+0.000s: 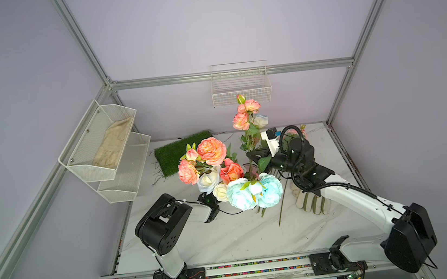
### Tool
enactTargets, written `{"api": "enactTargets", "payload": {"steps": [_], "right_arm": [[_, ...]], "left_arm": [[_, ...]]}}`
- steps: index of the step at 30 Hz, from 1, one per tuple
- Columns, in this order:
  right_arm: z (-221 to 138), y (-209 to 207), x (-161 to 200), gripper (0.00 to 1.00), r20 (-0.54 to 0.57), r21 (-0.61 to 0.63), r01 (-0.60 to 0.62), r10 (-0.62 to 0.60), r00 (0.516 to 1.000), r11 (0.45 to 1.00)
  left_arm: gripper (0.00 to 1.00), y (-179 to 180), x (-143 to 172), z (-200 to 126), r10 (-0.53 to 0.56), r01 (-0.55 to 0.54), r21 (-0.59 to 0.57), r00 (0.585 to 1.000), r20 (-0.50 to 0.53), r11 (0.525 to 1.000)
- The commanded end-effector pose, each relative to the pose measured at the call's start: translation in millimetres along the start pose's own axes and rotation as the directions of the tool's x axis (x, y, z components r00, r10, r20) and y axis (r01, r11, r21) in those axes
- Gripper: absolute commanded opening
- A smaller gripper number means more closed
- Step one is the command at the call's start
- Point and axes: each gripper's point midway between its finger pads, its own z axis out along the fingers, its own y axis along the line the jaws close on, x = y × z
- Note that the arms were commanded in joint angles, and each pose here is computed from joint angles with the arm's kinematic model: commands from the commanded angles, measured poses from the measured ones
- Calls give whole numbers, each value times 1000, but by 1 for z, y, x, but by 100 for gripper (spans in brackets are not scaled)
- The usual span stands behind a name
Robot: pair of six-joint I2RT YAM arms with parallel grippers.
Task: Pick out pink flowers from the vase
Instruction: Pick up the flower from the vase, then place the flower at the center of the board.
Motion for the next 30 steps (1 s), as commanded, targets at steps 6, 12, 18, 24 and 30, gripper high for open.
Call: {"api": "enactTargets", "payload": {"steps": [6,12,18,24,30], "right_arm": [[-74,-37,-83,0,277,431,14,-147,950,902],[-178,-114,-95,0,376,838,-231,-217,901,494],[-203,-195,-37,0,396,827,-392,78,915,402],[-159,-233,33,0,304,722,-473,382,873,505],[-112,-257,95,2,191,650,-534,564,804,541]], "left_arm": [[0,-6,73,-10,-180,179,-24,959,-221,984],[0,-7,74,-11,-181,181,-22,958,-222,983],[0,-8,75,-12,-178,178,-22,957,-227,984],[0,-8,76,-12,-180,179,-22,956,-231,984],[0,-8,75,-11,-175,177,-16,957,-232,984]]}}
